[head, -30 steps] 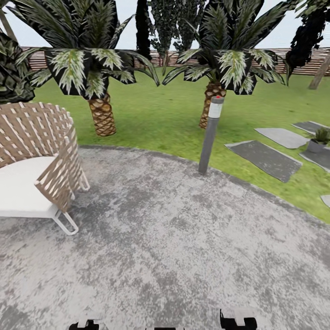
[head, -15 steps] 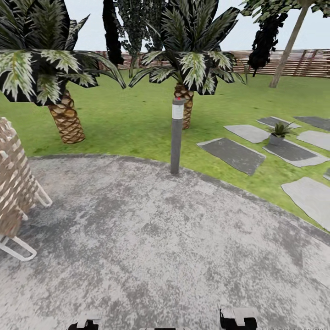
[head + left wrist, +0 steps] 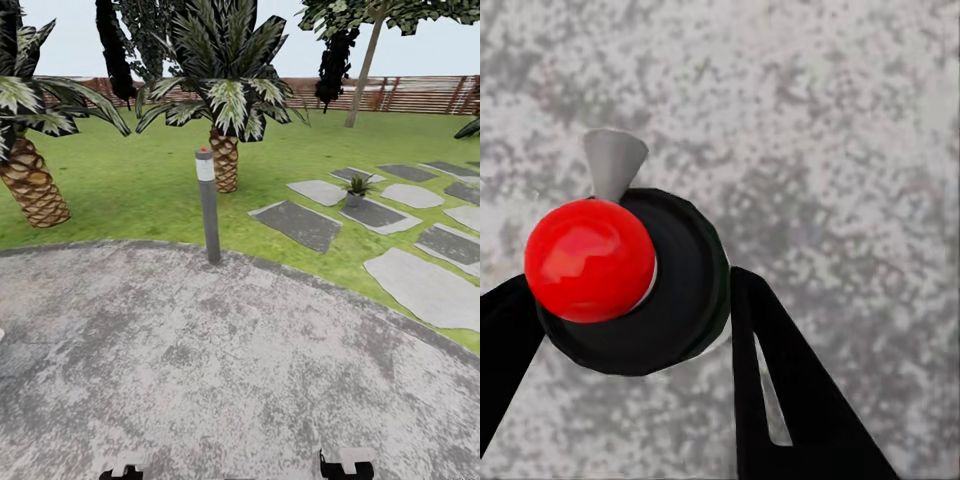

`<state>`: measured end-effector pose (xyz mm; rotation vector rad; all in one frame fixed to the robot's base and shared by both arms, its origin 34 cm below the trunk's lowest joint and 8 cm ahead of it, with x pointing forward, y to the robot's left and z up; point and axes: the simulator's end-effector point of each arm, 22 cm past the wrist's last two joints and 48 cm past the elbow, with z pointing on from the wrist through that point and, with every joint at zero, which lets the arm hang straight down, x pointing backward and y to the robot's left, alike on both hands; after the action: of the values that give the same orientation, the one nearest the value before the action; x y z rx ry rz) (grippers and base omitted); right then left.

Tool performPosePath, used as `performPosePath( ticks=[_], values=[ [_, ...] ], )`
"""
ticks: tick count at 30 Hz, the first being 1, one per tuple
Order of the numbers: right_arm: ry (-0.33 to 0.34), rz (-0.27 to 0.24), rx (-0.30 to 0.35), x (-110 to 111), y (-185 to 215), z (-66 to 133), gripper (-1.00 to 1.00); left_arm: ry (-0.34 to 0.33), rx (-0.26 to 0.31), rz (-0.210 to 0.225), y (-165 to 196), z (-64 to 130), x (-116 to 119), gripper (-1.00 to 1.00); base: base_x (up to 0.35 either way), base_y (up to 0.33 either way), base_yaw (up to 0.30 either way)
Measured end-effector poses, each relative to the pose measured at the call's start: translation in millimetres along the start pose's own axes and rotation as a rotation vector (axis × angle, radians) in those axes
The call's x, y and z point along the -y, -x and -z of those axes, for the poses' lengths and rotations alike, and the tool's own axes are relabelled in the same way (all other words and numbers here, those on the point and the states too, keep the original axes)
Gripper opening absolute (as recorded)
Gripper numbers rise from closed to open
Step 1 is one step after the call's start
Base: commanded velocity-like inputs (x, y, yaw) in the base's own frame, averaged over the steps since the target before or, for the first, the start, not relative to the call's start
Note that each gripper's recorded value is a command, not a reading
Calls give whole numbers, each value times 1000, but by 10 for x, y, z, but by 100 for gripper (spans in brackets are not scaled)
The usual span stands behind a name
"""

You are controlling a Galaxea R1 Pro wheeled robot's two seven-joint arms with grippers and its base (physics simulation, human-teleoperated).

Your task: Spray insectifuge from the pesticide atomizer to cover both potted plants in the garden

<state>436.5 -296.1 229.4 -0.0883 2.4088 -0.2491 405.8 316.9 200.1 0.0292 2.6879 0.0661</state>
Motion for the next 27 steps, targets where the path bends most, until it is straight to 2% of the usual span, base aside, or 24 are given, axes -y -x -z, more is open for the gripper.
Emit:
performPosePath(
  ticks=[5,16,27],
  values=[
    [0,-1,4,2,18,1,100,0,3,1,16,4,-1,-100,202,-164,-300],
    [-1,-2,11,7,56,2,100,-1,11,1,55,12,16,-100,33,-9,-300],
    [-2,-3,20,13,97,6,100,0,19,2,94,24,15,-100,288,0,-299]
  ],
)
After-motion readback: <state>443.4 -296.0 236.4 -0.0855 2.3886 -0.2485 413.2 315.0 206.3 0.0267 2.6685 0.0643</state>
